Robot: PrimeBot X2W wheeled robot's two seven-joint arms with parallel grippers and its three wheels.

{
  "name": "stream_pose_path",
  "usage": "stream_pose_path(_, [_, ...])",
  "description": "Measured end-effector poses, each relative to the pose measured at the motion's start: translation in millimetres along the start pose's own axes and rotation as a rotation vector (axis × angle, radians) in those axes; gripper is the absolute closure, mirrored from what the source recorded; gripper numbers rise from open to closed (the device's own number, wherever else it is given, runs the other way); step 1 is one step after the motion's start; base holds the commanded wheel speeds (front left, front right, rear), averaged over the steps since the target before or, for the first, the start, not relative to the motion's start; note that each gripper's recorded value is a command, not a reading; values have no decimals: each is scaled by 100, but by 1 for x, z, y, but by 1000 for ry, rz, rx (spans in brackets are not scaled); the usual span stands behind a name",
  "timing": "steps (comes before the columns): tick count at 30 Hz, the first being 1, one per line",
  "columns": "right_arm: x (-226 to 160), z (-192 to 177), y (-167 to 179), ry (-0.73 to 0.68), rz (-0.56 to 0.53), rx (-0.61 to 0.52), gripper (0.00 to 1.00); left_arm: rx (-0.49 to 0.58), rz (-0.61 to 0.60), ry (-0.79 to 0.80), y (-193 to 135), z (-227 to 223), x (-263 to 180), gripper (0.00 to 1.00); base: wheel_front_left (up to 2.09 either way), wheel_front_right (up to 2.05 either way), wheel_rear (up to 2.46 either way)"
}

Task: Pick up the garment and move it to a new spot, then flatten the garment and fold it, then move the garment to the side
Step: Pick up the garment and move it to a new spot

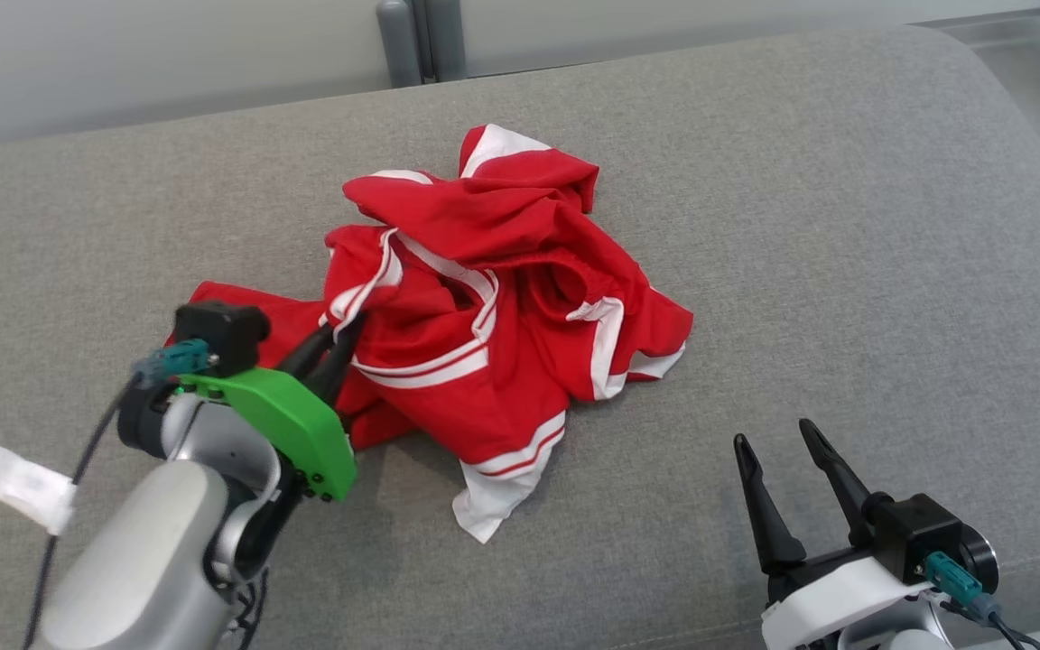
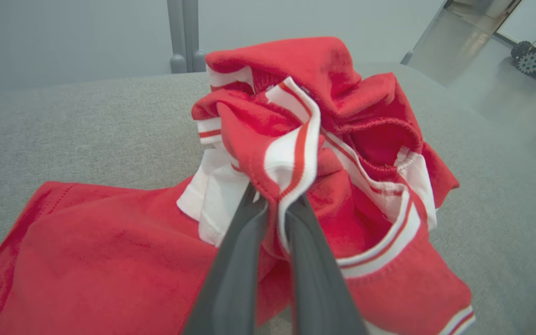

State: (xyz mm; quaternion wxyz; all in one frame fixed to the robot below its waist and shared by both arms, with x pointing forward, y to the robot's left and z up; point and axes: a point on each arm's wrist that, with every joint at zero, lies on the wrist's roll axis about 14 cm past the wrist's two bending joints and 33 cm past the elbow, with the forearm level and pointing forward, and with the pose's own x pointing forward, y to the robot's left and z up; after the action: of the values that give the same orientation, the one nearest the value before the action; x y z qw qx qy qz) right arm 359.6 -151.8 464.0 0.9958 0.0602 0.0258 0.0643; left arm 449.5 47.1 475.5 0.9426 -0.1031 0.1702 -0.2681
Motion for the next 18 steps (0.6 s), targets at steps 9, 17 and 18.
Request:
stream_pose_path(9, [4, 0, 19, -2, 60, 8, 0, 127, 98, -246, 32, 129, -78, 100, 0, 0, 0])
stream_pose_path(17, [21, 3, 32, -15, 107, 14, 0, 253, 383, -307, 119, 213, -128, 100, 0, 0, 0])
stream_pose_path(18, [23, 2, 32, -14, 108, 16, 0, 257, 427, -309, 133, 219, -131, 100, 0, 0, 0])
